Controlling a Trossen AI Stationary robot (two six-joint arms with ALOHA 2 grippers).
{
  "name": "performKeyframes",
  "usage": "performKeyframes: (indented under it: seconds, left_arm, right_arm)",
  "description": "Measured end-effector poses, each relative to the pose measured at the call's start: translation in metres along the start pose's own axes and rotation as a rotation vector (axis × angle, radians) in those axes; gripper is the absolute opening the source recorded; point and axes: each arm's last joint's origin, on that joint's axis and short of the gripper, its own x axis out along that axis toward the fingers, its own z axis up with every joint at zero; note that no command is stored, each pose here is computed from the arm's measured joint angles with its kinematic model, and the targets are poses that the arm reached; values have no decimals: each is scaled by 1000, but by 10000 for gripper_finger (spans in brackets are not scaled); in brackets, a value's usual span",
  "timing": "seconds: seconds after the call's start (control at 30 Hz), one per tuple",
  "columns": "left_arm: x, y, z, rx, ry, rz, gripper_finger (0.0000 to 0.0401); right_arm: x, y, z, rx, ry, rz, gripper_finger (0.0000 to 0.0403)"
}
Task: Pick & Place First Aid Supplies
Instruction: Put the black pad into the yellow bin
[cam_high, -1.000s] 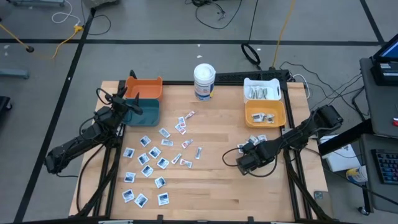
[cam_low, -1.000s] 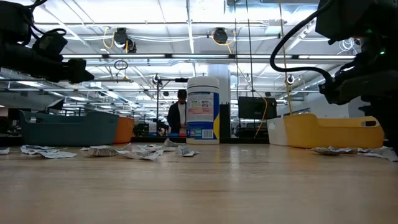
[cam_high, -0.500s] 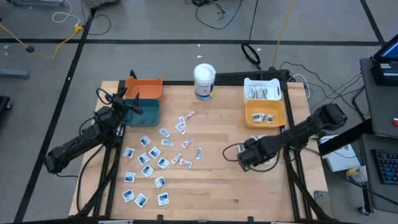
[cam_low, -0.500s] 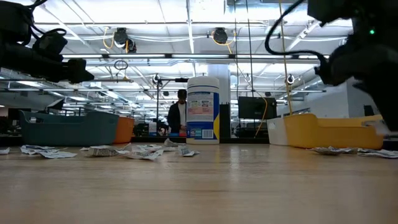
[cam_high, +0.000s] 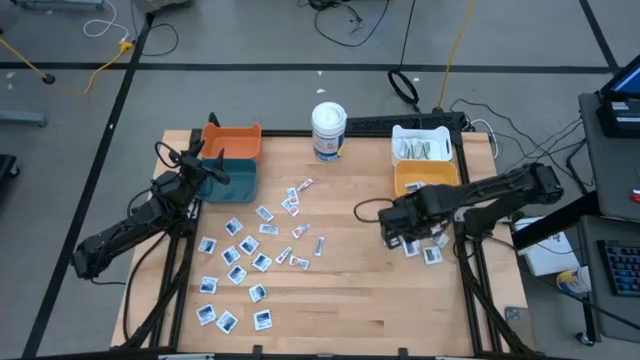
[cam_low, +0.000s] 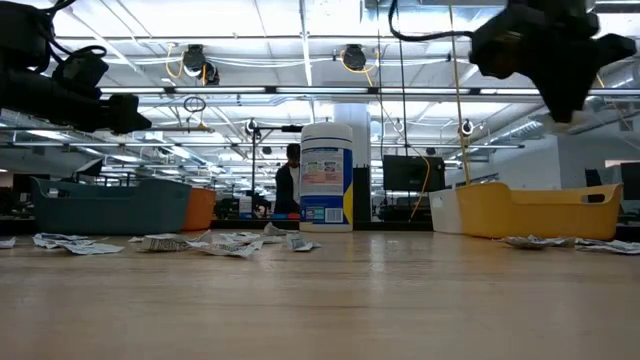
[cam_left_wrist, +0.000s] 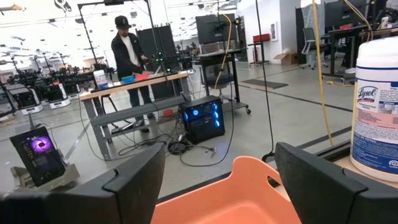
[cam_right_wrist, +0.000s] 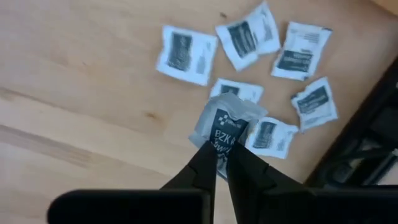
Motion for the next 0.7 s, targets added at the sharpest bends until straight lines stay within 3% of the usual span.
performKeyframes:
  seconds: [0.27,0.7]
  left_arm:
    - [0,0,0,0,0,0,308]
    - [0,0,0,0,0,0,308]
  right_arm:
    - [-5,-14,41,96,-45,-9,21]
    - [-8,-70,112,271,-17,-72,19]
